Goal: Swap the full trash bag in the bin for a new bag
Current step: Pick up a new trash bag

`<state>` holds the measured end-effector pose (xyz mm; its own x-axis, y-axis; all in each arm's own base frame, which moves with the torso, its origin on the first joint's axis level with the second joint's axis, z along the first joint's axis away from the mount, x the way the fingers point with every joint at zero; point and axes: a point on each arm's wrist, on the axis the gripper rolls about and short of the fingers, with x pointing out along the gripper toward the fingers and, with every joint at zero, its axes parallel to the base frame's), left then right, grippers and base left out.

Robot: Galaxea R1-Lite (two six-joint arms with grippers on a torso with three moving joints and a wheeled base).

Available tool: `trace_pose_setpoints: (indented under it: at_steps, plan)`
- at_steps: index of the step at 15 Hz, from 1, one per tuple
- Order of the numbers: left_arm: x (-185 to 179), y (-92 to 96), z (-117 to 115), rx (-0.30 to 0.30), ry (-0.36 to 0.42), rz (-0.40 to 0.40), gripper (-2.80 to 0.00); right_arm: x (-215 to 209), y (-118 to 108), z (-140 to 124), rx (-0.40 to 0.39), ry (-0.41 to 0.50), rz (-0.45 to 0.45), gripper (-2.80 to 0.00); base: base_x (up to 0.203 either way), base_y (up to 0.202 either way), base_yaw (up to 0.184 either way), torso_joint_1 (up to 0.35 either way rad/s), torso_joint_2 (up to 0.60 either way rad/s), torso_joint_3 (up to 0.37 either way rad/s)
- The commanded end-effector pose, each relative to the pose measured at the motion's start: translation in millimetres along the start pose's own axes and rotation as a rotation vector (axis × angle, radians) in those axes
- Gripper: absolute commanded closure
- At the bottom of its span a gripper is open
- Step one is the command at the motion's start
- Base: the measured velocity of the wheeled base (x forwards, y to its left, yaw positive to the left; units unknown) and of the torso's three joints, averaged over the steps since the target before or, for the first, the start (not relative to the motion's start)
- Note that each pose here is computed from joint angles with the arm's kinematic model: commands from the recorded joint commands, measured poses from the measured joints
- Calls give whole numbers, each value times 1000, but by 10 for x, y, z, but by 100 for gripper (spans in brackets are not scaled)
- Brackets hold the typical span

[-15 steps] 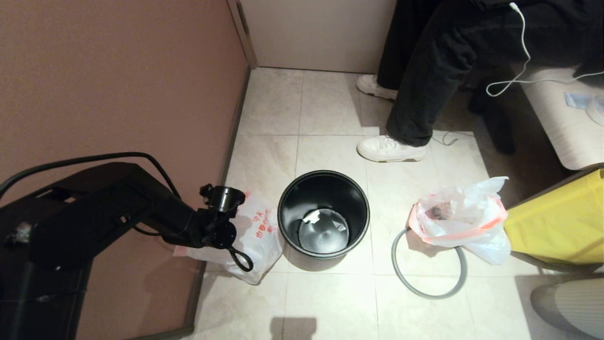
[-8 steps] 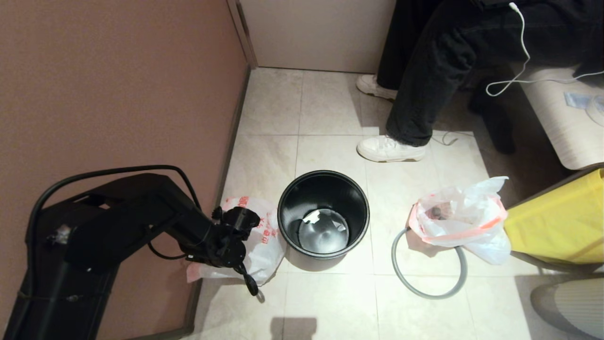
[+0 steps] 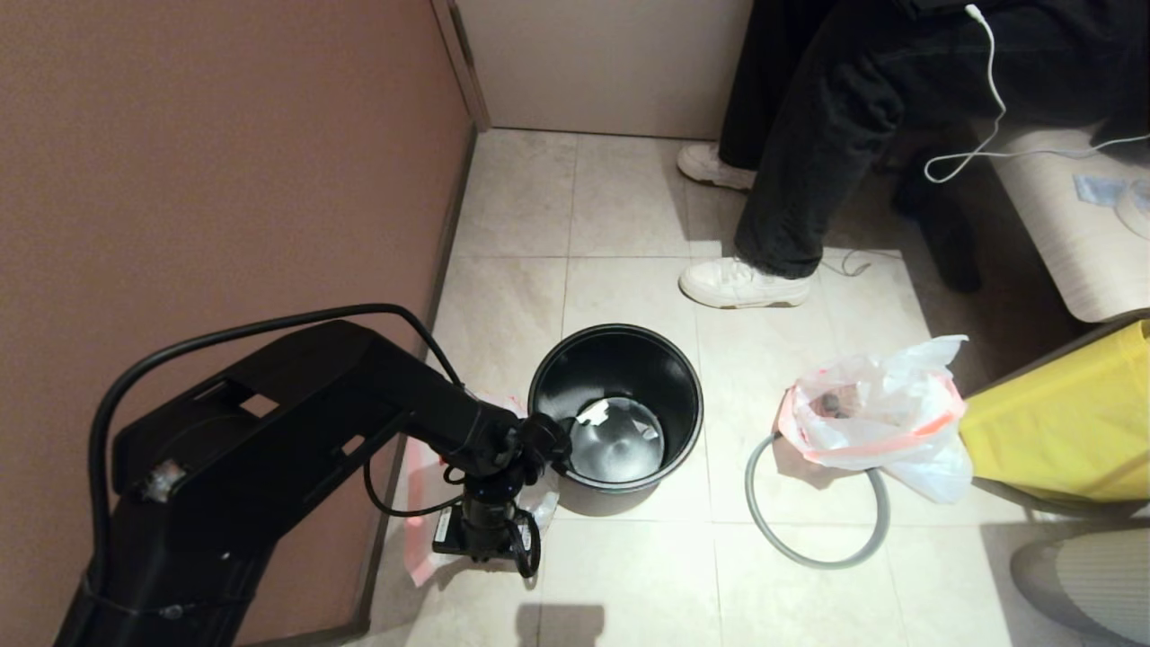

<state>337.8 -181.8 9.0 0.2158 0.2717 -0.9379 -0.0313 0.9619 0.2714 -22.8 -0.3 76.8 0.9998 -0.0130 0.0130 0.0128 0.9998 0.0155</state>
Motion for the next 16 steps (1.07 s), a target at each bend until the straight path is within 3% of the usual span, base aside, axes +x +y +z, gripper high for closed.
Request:
trace_pose_setpoints:
  at_steps: [1,4,6,8,9,11,12,14,16]
  plan:
    - [-206,4,-55,-9,-20,-36,0,1,0,1,0,0,1,0,0,0,0,0,0,0]
    - [-311,187,-301,-29,26,-78,0,1,0,1,0,0,0,0,0,0,0,0,0,0]
    - [-401,350,-421,-64,-17,-115,0,0,0,1,0,-1,0,0,0,0,0,0,0,0]
    - [-377,522,-518,-125,-76,-72,0,1,0,1,0,1,0,0,0,0,0,0,0,0]
    - [-345,568,-555,-184,-101,-28,0,0,0,1,0,-1,1,0,0,0,0,0,0,0]
    - [-259,555,-696,-211,-105,-8,0,1,0,1,0,1,1,0,0,0,0,0,0,0]
    - [-215,528,-689,-231,-142,-30,-280,0,0,1,0,-1,1,0,0,0,0,0,0,0]
    - [-108,487,-689,-281,-230,-57,-280,0,0,1,0,0,1,0,0,0,0,0,0,0]
    - [35,442,-746,-346,-262,17,-280,0,0,1,0,-1,1,0,0,0,0,0,0,0]
